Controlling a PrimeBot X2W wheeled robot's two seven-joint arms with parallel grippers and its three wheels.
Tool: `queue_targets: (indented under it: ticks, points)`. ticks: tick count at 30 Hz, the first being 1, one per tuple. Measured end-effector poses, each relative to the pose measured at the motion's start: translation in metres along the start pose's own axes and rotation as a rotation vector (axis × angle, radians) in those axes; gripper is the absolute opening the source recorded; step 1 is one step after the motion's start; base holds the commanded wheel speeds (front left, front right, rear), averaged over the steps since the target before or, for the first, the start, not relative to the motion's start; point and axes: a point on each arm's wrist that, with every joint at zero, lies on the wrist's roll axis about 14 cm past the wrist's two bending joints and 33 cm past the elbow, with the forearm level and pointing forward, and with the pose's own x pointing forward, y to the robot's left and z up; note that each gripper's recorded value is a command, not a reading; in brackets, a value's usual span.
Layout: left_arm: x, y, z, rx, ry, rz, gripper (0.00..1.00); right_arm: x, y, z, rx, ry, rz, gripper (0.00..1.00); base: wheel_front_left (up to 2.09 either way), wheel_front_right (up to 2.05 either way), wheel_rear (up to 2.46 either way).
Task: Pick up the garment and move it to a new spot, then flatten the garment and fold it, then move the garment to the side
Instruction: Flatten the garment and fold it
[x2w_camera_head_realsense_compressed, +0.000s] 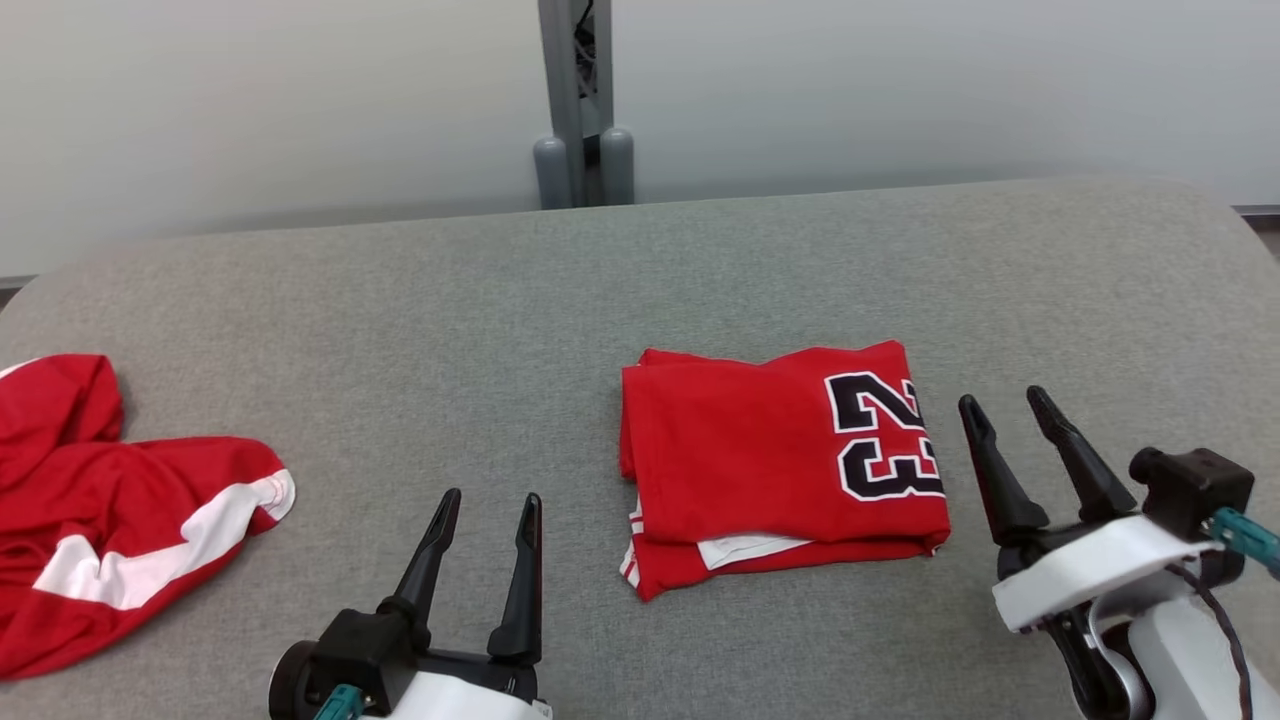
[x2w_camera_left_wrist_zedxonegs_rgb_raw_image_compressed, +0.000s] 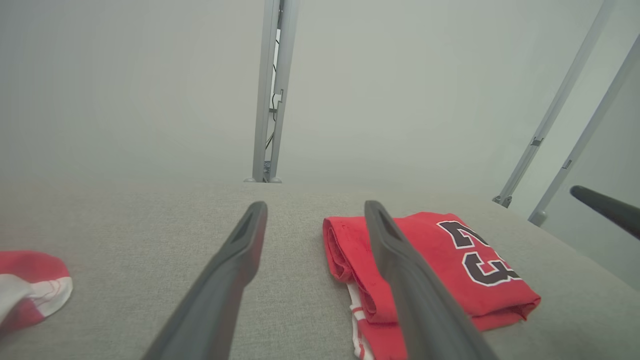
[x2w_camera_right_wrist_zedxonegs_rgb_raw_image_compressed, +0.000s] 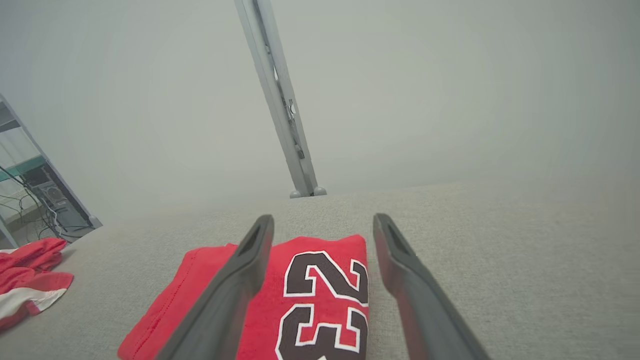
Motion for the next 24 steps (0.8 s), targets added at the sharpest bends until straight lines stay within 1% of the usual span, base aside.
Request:
queue_targets:
  ticks: [2,8,13,17,21,24]
  points:
    - [-0.001,-0.002,0.0,-0.006,0.0,-0.001,1.0,-0.008,-0.002,0.009,-0.031,-0.032,-0.005,1.0,0.0,0.0,0.0]
    - [-0.007,-0.003,0.005,-0.012,-0.015,0.002,1.0,-0.039,-0.001,0.02,-0.091,-0.082,-0.018,1.0,0.0,0.0,0.0]
    - [-0.017,0.006,0.009,-0.001,-0.025,0.036,1.0,-0.061,0.003,0.029,-0.11,-0.127,-0.042,1.0,0.0,0.0,0.0]
    - [-0.02,0.013,0.016,0.015,-0.048,0.056,1.0,-0.071,0.003,0.025,-0.114,-0.119,-0.055,1.0,0.0,0.0,0.0]
    - [-0.026,0.015,0.02,0.06,-0.061,0.059,1.0,-0.075,0.007,0.024,-0.123,-0.12,-0.05,1.0,0.0,0.0,0.0]
    - [-0.03,0.018,0.02,0.067,-0.062,0.067,1.0,-0.076,0.008,0.023,-0.129,-0.115,-0.047,1.0,0.0,0.0,0.0]
